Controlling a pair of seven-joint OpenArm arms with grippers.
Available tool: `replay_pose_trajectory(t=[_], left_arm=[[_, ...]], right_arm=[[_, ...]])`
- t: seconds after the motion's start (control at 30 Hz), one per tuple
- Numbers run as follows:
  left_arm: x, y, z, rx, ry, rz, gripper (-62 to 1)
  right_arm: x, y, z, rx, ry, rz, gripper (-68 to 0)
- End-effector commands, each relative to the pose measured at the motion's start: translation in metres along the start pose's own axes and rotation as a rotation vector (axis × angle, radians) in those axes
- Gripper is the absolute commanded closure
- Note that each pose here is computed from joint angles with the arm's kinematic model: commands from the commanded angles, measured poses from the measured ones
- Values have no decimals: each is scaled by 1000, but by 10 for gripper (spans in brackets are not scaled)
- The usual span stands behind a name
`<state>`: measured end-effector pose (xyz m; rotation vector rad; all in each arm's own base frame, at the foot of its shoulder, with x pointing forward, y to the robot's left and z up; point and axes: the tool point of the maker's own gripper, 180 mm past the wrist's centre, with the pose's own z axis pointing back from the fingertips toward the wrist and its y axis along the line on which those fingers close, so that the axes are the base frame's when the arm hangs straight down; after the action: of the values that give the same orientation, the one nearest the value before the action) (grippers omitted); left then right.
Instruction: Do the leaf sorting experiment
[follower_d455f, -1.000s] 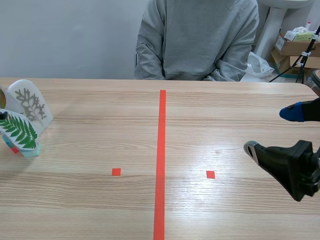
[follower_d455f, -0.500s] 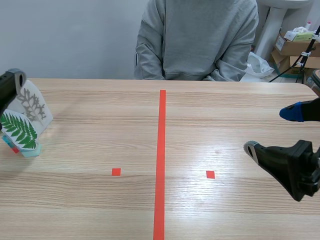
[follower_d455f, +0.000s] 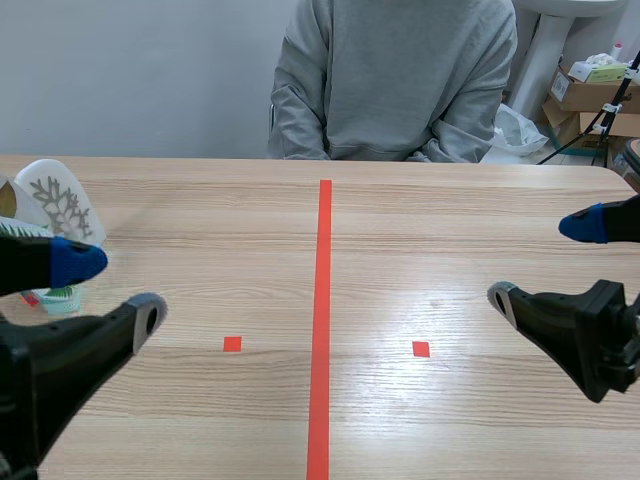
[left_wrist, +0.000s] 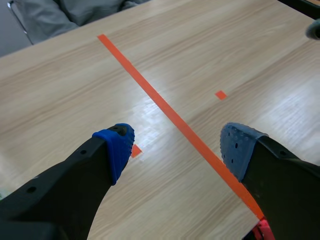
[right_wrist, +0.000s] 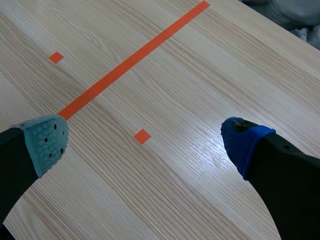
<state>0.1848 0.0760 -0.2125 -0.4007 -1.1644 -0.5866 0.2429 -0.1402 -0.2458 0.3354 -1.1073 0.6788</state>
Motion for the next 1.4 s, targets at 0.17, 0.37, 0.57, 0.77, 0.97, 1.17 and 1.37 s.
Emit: replay_pose_trajectory(t=[0.17, 0.37, 0.57, 0.77, 0.97, 1.17, 1.37], left_arm=[[0, 9, -4, 67, -9, -38, -392], [2, 15, -4, 92, -12, -43, -392], [2, 15, -4, 91, -11, -43, -392], [2, 15, -4, 91, -11, -43, -392], [2, 15, -4, 91, -11, -43, -392], [2, 15, -4, 91, -11, -43, -392], [2, 15, -4, 91, -11, -43, -392]], right_arm=[[8, -4, 0, -6, -28, 10, -634], [8, -4, 0, -6, -28, 9, -634], [8, -4, 0, -6, -28, 10, -634], [8, -4, 0, -6, -28, 10, -634], [8, -4, 0, -6, -28, 10, -634], [8, -4, 0, -6, -28, 10, -634], [8, -4, 0, -6, -28, 10, -634]])
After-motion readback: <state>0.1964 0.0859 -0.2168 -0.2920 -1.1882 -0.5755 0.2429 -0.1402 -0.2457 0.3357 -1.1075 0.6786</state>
